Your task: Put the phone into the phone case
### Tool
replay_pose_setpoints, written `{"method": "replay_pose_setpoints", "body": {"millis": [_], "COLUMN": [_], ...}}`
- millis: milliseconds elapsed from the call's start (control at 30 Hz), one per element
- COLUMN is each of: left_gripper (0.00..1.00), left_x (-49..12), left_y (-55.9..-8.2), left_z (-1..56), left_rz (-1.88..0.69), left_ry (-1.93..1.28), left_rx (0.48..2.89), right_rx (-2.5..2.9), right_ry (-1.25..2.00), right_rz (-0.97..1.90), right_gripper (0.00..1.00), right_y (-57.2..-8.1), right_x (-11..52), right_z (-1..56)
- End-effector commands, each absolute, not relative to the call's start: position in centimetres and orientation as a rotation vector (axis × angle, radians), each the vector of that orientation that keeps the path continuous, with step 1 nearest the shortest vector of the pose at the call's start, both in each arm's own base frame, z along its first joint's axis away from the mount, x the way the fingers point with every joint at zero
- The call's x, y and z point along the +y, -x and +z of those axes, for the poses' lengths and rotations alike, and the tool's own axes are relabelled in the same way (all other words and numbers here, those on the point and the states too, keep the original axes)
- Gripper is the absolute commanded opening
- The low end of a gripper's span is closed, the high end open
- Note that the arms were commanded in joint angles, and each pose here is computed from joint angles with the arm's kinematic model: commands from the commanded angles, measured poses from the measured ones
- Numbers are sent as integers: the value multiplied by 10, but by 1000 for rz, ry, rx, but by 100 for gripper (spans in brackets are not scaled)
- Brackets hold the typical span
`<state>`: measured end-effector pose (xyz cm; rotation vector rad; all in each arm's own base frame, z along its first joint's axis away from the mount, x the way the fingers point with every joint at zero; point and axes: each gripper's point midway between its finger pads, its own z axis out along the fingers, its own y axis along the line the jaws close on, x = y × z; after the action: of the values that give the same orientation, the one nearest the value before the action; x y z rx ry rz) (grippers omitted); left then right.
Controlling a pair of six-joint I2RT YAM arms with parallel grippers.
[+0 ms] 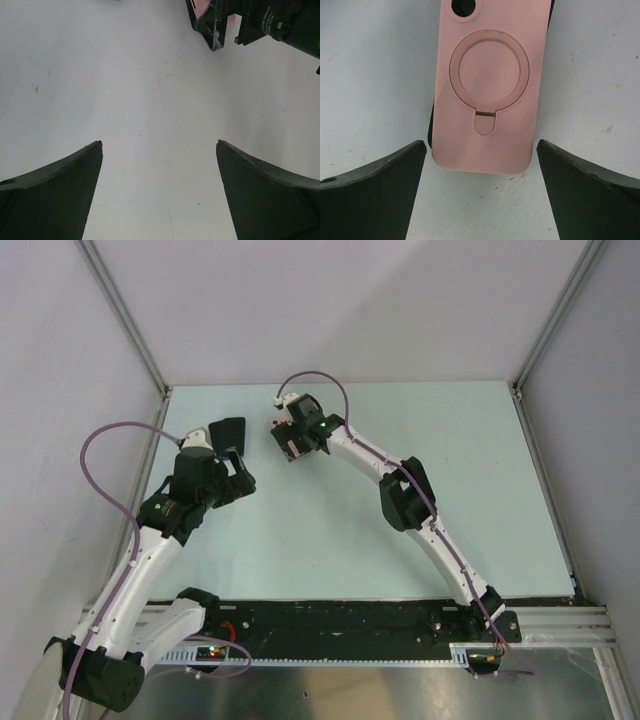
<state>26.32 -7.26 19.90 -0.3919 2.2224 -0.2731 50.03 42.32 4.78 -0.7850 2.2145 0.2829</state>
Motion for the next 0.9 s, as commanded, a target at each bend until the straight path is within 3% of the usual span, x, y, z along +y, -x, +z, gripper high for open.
{"method": "replay_pose_setpoints", "body": {"millis": [0,167,467,667,867], "left_gripper": [98,98,98,98,98], "left_x": [-75,-76,-76,-76,-78], "left_y": [-269,-267,-267,-266,-264], "left_z": [220,220,218,218,216], "left_rz": [-308,-318,-323,-327,-343], "left_ry": [364,369,377,381,388], "left_rx": [2175,2171,2178,2178,2182], "right_rx": [2166,2179,2128,2116,2103], "right_ry": [805,797,822,826,820], "right_rz": [223,269,282,330,422], "right_gripper": [100,100,89,71,65], "right_y": [-507,-508,-508,-503,-492], "right_x": [425,424,433,436,439], "right_z": [60,61,72,85,108]}}
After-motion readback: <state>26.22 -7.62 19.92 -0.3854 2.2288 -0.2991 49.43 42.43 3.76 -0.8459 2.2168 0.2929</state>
